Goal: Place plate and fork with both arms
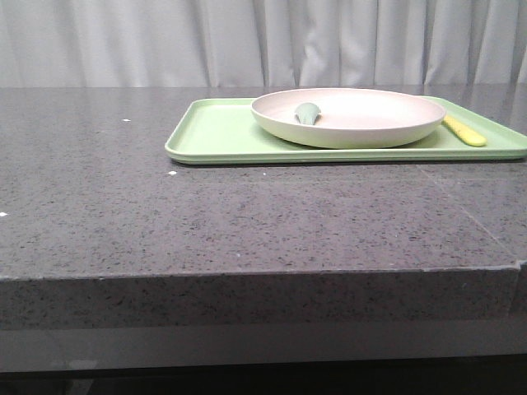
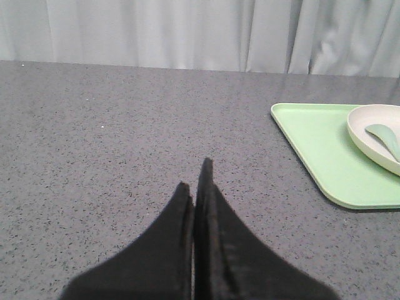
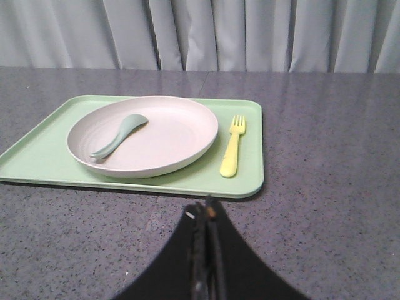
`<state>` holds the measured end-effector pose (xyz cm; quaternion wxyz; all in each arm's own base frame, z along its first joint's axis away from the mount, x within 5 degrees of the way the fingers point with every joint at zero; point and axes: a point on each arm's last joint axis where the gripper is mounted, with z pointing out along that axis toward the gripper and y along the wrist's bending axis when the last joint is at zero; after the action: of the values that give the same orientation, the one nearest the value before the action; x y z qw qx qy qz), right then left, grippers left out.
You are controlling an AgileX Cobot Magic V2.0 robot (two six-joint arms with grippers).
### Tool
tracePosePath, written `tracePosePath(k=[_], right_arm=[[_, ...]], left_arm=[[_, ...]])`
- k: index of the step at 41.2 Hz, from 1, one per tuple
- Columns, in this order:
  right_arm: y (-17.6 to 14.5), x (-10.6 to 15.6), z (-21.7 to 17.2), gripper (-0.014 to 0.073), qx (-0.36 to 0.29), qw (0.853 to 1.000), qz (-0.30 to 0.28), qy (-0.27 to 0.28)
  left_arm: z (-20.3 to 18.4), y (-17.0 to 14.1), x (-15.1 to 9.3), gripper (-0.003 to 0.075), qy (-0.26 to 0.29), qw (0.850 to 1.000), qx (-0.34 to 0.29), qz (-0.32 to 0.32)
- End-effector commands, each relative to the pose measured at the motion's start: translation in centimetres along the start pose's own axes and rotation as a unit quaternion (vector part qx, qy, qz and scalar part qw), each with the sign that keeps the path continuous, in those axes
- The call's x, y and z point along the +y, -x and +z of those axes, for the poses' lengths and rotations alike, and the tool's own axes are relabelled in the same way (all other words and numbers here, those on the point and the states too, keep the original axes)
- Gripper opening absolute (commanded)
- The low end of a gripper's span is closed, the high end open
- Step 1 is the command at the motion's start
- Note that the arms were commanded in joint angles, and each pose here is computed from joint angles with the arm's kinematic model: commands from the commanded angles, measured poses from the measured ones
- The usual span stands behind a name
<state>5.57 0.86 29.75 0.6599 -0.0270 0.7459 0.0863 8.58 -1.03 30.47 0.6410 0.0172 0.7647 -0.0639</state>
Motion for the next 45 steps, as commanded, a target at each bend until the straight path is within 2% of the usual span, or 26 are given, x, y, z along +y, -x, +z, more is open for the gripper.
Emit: tracePosePath(k=[1, 45], right_arm=[[1.62, 0.16, -0.22, -0.0117, -0.056, 0.998, -0.012, 0.005], [1.61, 0.15, -0.22, -0.0117, -0.055, 0.998, -0.012, 0.005]], left_arm=[[-0.25, 1.67, -0.22, -0.0018, -0.009, 0.999, -0.053, 0.0], [-0.25, 1.68, -0.18, -0.0018, -0.007, 0.998, -0.054, 0.01]])
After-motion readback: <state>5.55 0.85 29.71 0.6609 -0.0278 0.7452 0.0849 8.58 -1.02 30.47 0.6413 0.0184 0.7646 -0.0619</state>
